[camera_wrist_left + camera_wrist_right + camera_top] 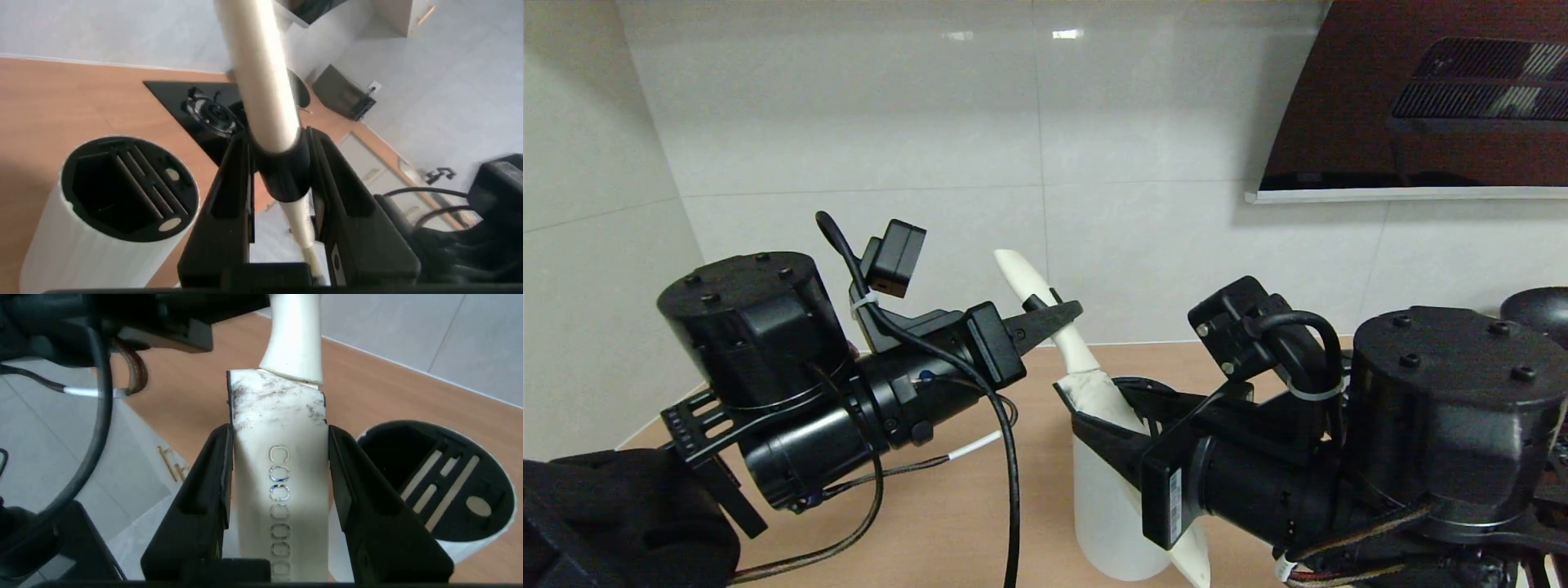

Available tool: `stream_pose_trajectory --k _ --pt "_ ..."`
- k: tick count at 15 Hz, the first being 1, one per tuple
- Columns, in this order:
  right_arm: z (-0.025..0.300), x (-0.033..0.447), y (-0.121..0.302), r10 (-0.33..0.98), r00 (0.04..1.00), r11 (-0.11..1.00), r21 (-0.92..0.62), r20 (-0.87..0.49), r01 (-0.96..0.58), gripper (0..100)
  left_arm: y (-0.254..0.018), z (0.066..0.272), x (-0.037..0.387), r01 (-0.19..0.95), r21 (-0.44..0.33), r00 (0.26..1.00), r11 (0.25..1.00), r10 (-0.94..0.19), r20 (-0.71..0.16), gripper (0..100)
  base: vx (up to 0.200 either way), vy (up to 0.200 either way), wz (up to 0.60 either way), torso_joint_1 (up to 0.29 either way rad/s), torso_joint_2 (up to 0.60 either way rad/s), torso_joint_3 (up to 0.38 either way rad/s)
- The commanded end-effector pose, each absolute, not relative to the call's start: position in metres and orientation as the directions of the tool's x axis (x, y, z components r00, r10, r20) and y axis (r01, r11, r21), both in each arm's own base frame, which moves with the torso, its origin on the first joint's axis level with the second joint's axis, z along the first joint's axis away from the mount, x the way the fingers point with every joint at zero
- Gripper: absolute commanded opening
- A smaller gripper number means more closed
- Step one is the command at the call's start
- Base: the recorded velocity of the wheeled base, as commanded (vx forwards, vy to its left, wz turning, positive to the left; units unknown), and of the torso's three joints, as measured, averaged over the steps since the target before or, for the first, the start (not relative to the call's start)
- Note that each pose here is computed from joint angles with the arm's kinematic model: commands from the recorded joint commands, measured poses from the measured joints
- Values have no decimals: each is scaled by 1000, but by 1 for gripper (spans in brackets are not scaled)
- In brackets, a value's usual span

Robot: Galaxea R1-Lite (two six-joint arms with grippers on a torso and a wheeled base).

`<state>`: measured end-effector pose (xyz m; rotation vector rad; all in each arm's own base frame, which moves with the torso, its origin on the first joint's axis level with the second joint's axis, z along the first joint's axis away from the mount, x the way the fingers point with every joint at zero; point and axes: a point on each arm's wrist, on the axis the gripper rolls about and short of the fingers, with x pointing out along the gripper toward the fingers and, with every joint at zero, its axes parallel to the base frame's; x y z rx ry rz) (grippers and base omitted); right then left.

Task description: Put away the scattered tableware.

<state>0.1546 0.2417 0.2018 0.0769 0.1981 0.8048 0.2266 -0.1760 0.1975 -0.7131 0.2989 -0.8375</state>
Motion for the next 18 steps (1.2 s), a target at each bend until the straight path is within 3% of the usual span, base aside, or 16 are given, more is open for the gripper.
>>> stream_pose_trajectory --k 1,3,4,9,11,14,15,16,17,18 --pt "204 154 240 723 676 691 146 -139 -708 0 -176 198 227 573 -681 646 457 -763 31 0 0 0 0 0 0 0" --pt "204 153 240 724 675 690 147 -139 -709 0 -176 199 226 574 -680 646 456 -763 34 0 0 0 0 0 0 0" --pt "204 154 240 723 677 691 147 -138 -708 100 -176 200 227 576 -679 647 455 -762 39 0 0 0 0 0 0 0" --pt "211 151 235 726 678 688 152 -116 -710 100 -175 211 226 570 -679 658 462 -752 41 0 0 0 0 0 0 0" --pt "226 151 219 708 702 703 160 -69 -693 100 -172 240 224 564 -672 682 480 -730 51 0 0 0 0 0 0 0" --pt "246 169 176 596 801 797 159 -50 -583 100 -176 283 258 477 -600 800 643 -599 -6 0 0 0 0 0 0 0" --pt "247 169 174 590 806 802 158 -51 -577 100 -178 286 262 466 -591 813 659 -582 -8 0 0 0 0 0 0 0" --pt "253 169 161 559 828 822 159 -45 -546 100 -190 288 283 385 -543 886 746 -463 -9 0 0 0 0 0 0 0" --pt "254 169 158 548 835 829 159 -47 -536 100 -194 285 287 358 -523 904 774 -428 -14 0 0 0 0 0 0 0" --pt "256 170 151 527 849 843 157 -41 -515 100 -206 270 295 263 -476 946 839 -322 -45 0 0 0 0 0 0 0"
